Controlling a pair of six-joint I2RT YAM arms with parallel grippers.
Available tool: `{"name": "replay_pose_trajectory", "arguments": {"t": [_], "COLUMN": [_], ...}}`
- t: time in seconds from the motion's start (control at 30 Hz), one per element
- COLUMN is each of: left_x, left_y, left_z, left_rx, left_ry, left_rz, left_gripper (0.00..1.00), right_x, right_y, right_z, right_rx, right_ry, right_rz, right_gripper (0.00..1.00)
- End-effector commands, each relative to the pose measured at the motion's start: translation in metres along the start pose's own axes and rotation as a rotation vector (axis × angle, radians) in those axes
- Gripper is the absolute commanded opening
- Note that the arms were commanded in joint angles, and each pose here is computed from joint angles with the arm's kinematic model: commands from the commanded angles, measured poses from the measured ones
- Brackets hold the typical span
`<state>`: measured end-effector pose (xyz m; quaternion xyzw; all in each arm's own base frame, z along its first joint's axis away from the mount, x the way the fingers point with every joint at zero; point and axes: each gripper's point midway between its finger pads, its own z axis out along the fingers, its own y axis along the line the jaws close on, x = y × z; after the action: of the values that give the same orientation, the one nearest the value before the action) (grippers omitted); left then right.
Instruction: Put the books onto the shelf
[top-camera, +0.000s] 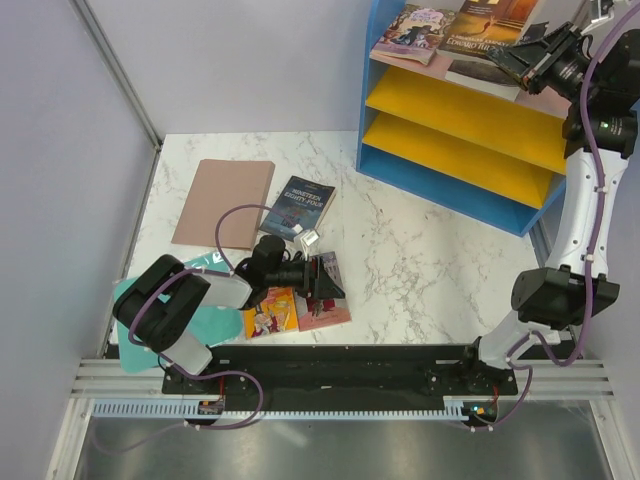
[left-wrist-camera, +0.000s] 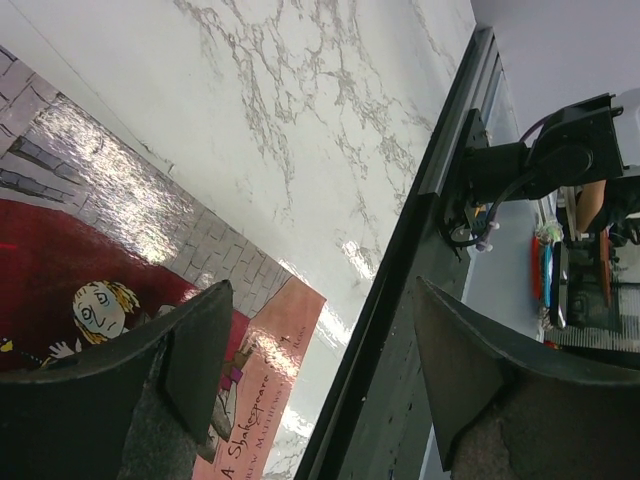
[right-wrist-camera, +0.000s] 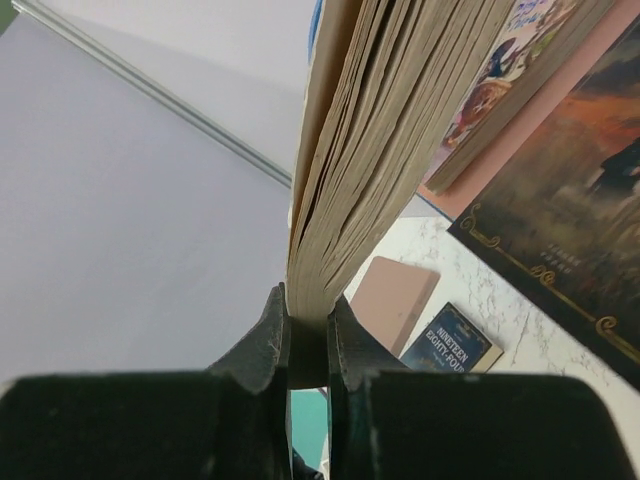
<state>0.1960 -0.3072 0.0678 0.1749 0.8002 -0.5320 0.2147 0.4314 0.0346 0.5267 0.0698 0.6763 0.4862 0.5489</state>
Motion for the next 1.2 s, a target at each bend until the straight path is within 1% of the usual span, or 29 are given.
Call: {"name": "replay_pose_trajectory", "arguments": {"t": [0.0, 0.2, 0.53, 0.7, 0.77, 0.97, 1.17], "left_x": [-0.006, -0.005, -0.005, -0.004, -0.004, -0.005, -0.004], "left_y": [0.001, 0.001, 0.002, 0.002, 0.003, 0.002, 0.002], "left_z": [0.002, 0.003, 0.004, 0.004, 0.004, 0.003, 0.004], "left_rx": [0.002, 0.002, 0.000, -0.001, -0.002, -0.002, -0.004], "left_ry": [-0.028, -0.026, -0.022, -0.019, -0.019, -0.023, -0.021], "left_rz": [0.063, 0.060, 0.057, 0.056, 0.054, 0.059, 0.057], "left_gripper": [0.79, 0.79, 0.80, 0.80, 0.80, 0.80, 0.81], "right_x": [-0.028, -0.037, -0.041, -0.036, -0.036, -0.033, -0.027], "right_y": [0.018, -0.008, -0.033, -0.036, -0.036, -0.045, -0.048], "right_z": [-0.002, 0.003, 0.005, 0.003, 0.002, 0.002, -0.002], "right_rx": [-0.092, -0.067, -0.039, -0.029, -0.025, -0.008, 0.010], "right_ry": [-0.052, -0.057, -0.054, -0.049, -0.050, -0.045, -0.036], "right_rz": [-0.053, -0.001, 0.061, 0.086, 0.091, 0.124, 0.148], "right_gripper": [0.00, 0.00, 0.00, 0.00, 0.03, 0.04, 0.05]}}
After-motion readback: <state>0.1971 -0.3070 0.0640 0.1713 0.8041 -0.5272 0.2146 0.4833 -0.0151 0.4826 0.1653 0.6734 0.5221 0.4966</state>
